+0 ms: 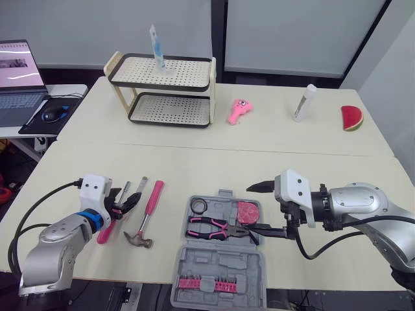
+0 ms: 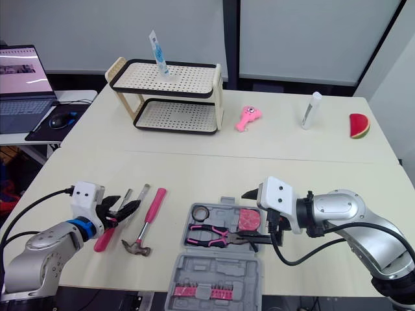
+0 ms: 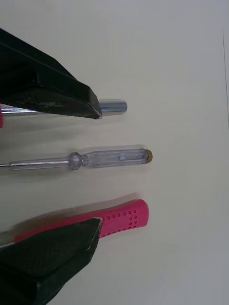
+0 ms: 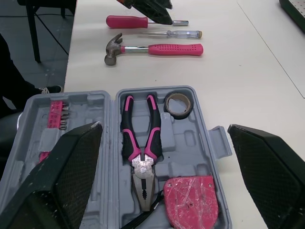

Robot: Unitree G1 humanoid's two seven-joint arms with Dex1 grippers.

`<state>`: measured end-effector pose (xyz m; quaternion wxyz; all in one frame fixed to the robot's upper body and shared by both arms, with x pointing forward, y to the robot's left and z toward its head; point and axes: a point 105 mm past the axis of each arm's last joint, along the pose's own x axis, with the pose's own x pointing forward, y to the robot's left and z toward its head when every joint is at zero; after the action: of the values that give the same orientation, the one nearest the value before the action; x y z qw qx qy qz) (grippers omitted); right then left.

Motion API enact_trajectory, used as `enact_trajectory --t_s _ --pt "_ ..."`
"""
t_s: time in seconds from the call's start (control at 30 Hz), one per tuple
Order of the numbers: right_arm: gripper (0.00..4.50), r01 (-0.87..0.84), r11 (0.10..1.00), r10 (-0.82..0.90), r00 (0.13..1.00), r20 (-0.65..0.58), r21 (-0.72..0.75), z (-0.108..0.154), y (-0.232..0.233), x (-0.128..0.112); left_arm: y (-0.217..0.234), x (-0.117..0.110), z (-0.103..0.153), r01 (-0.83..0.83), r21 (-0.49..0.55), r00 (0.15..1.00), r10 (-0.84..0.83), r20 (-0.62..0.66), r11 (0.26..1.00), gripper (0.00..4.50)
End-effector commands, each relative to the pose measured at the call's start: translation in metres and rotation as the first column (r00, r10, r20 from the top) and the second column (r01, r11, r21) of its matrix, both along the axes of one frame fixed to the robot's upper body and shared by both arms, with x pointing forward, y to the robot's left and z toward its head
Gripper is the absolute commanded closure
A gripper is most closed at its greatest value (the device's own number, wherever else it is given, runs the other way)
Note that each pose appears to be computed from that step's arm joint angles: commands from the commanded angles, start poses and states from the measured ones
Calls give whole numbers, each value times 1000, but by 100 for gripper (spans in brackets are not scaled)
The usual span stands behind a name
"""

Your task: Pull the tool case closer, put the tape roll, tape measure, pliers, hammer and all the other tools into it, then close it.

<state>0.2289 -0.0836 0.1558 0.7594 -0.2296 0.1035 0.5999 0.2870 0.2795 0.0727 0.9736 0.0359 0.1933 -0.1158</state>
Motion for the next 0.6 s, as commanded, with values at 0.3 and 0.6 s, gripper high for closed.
enact_trajectory --t_s 0.3,0.6 --pt "0 -15 1000 15 999 29 -5 3 1 -3 7 3 -10 -16 15 1000 16 -12 1000 111" --pt "0 -28 1000 28 999 29 -6 3 4 -2 -5 10 -18 -9 12 1000 9 -24 1000 111"
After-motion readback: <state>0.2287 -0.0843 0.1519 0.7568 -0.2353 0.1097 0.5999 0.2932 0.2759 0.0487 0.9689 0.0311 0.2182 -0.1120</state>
